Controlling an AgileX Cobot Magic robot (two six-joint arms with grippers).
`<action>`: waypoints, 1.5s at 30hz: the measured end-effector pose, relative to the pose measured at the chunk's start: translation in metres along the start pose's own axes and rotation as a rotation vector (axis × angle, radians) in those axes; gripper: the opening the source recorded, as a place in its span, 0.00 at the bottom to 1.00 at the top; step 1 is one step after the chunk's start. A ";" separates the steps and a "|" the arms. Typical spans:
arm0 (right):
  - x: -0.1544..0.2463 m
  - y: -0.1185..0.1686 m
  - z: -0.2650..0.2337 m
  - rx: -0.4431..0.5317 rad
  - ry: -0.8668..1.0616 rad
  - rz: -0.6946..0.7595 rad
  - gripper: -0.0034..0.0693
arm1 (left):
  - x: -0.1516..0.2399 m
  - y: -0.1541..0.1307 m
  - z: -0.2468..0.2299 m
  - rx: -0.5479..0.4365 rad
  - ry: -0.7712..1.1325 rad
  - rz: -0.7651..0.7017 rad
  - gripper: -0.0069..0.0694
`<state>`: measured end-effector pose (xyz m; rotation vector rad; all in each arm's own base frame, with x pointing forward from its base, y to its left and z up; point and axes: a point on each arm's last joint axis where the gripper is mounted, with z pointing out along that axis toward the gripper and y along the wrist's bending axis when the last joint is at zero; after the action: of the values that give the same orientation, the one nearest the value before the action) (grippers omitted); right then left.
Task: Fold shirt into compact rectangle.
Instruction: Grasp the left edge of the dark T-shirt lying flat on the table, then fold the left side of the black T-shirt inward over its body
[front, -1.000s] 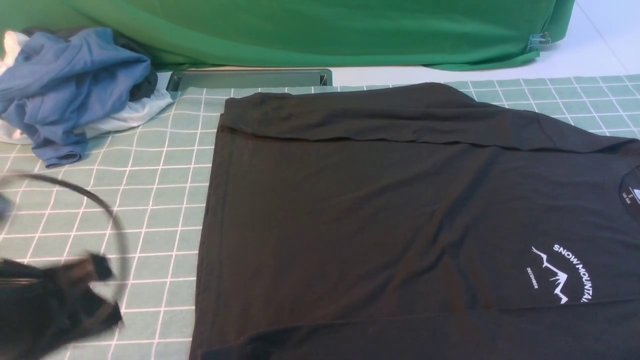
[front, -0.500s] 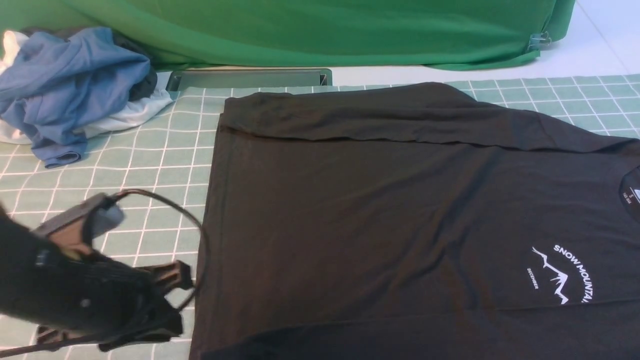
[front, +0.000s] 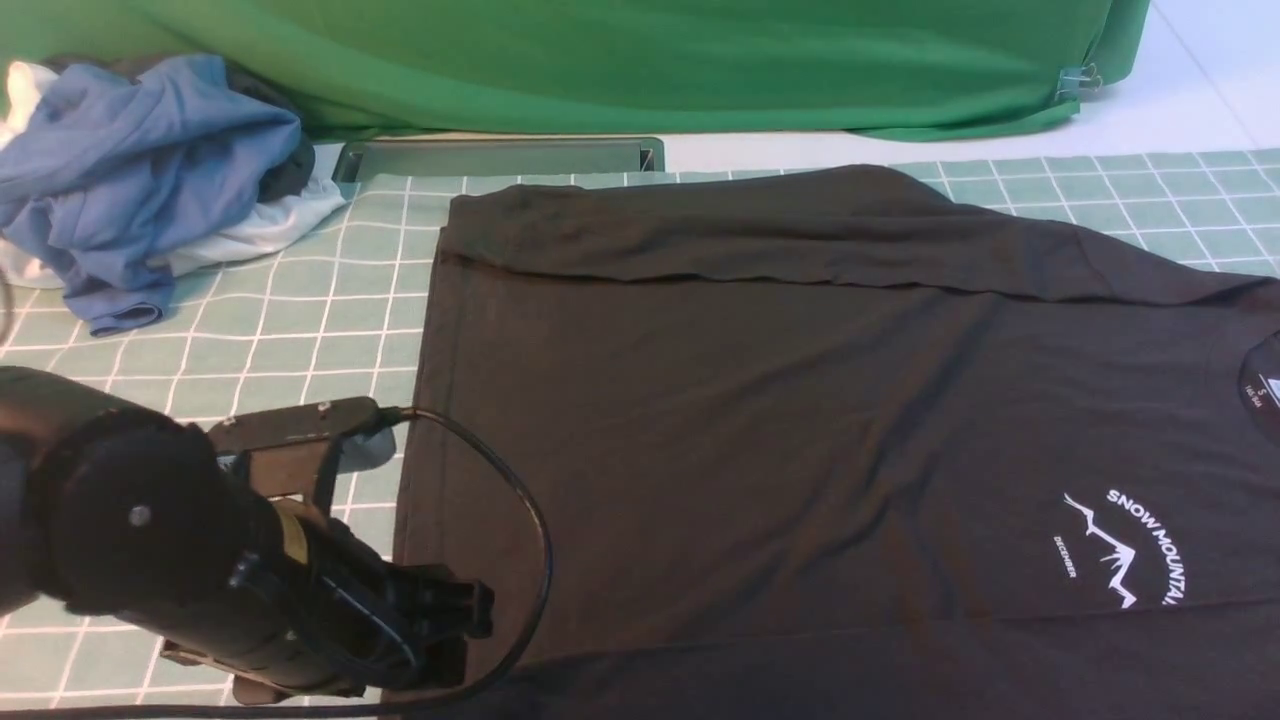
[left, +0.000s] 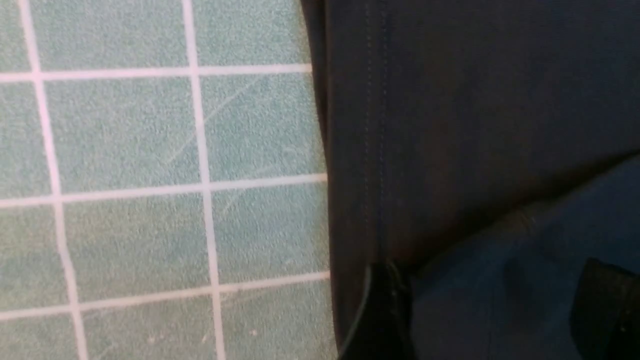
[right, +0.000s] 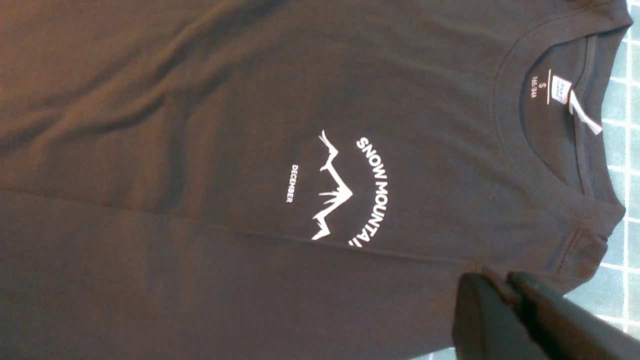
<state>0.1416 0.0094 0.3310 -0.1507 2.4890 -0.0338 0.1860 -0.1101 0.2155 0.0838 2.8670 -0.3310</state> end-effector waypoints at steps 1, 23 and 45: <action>0.000 0.000 0.000 0.000 0.000 0.000 0.15 | -0.001 0.000 0.003 -0.003 0.004 -0.002 0.74; -0.002 0.000 0.000 0.000 -0.026 0.005 0.17 | -0.003 -0.003 0.055 -0.015 0.174 -0.098 0.29; -0.003 0.000 0.000 -0.002 -0.030 0.013 0.22 | -0.102 -0.025 -0.003 -0.012 -0.120 -0.092 0.13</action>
<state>0.1437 0.0099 0.3327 -0.1346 2.4596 -0.0239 0.2814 -0.1362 0.2500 -0.0681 2.7591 -0.3255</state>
